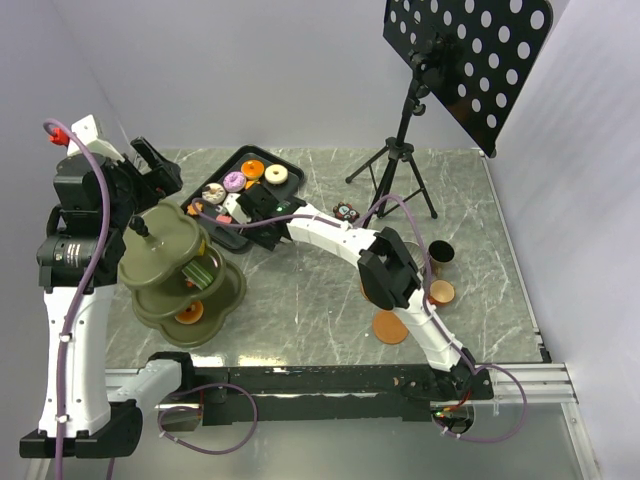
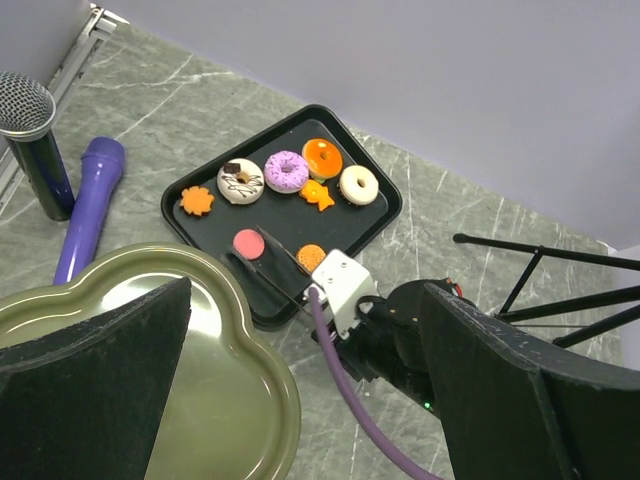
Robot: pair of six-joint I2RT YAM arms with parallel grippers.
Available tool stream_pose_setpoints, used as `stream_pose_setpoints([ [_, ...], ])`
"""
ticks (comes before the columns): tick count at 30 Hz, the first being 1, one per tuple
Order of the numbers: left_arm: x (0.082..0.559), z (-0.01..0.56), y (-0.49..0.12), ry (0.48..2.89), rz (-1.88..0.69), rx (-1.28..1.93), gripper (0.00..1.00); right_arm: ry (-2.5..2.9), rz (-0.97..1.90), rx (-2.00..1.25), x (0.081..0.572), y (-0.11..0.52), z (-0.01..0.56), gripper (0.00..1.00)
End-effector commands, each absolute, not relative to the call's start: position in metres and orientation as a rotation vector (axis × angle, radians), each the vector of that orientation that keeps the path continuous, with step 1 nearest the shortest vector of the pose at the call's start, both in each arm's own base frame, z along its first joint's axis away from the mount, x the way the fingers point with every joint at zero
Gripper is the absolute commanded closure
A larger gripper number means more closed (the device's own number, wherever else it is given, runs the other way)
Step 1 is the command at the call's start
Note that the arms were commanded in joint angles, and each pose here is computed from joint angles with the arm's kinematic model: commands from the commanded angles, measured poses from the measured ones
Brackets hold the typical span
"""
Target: Serve the afternoon tea
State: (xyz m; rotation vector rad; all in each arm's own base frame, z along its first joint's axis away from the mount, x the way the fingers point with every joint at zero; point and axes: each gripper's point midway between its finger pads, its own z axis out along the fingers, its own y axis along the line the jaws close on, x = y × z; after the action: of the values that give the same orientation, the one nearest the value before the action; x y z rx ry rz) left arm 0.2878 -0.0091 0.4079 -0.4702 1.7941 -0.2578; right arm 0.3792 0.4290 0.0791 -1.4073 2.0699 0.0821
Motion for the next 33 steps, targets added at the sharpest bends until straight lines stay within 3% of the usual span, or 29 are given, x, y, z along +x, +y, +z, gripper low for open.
stream_pose_setpoints([
  [1,0.290,0.417,-0.012,1.771,-0.277,-0.440,0.00,2.031,0.052,-1.380,0.393,0.431,0.091,0.52],
  [15,0.293,0.418,-0.012,1.766,-0.279,-0.447,0.00,2.011,0.004,-1.210,0.410,0.417,0.121,0.68],
  [33,0.290,0.425,-0.006,1.721,-0.273,-0.491,0.00,1.924,0.278,-1.096,0.370,0.403,0.196,0.69],
])
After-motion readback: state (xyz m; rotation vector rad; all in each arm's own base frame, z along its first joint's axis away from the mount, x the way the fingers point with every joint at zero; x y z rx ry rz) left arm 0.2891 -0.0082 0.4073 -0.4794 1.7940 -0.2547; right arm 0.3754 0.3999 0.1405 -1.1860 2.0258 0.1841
